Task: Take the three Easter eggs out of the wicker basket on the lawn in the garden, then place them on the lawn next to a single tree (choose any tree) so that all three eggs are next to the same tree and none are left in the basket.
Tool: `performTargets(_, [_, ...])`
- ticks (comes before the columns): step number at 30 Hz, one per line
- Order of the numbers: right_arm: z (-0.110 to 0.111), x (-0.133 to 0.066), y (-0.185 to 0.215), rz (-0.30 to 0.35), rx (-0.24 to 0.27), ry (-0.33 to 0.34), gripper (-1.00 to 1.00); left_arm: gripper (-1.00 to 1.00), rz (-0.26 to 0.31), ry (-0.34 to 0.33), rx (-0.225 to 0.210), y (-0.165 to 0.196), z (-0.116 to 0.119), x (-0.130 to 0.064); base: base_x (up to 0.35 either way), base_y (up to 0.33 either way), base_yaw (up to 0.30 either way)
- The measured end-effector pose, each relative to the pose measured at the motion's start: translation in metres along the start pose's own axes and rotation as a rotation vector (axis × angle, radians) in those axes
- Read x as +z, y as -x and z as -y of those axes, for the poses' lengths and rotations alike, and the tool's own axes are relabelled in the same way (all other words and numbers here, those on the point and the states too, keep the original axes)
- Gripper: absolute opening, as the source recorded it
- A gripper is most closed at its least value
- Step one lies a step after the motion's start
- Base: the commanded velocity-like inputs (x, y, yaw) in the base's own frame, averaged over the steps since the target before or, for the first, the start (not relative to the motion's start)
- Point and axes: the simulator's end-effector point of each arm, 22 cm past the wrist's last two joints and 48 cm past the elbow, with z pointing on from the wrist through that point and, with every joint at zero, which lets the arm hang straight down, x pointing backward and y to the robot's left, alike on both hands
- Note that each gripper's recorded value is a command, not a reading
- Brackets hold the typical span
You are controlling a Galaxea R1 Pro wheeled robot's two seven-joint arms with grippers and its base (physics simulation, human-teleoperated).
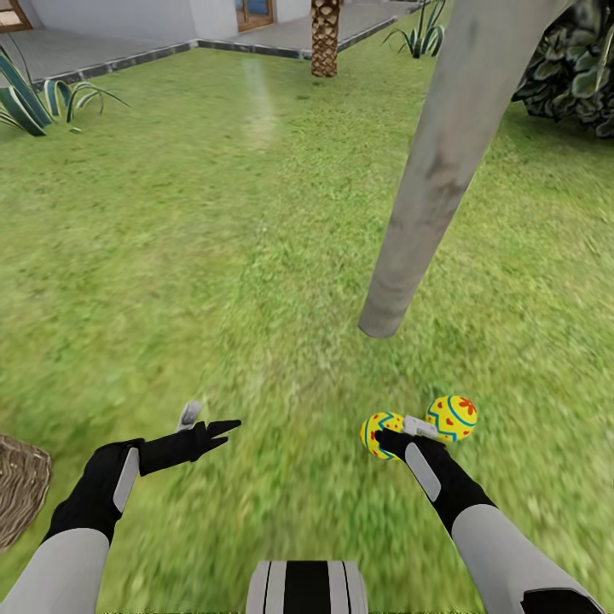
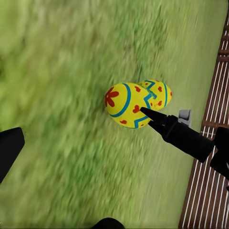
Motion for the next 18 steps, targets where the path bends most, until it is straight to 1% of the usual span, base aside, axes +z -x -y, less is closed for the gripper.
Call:
performTargets(5, [0.0037, 0.0081, -0.01, -0.019, 0.0, -0.007, -1.0, 1.0, -0.01, 0.008, -0.016, -0.0049, -0.0101, 0.004, 0.0, 0.0, 0.0])
performTargets(12, [0.0036, 0.008, -0.01, -0.019, 0.0, -0.007, -1.0, 1.0, -0.009, 0.008, -0.016, -0.0047, -0.0101, 0.0038, 0.002, 0.0, 0.0])
performTargets(15, [0.0034, 0.0078, -0.0099, -0.019, 0.0, -0.007, -1.0, 1.0, -0.01, 0.007, -0.016, -0.005, -0.0096, 0.0041, 0.183, 0.0, 0.0])
performTargets(18, [0.0029, 0.008, -0.0101, -0.019, 0.0, -0.006, -1.0, 1.0, -0.01, 0.007, -0.016, -0.0051, -0.0097, 0.0042, 0.071, 0.0, 0.0])
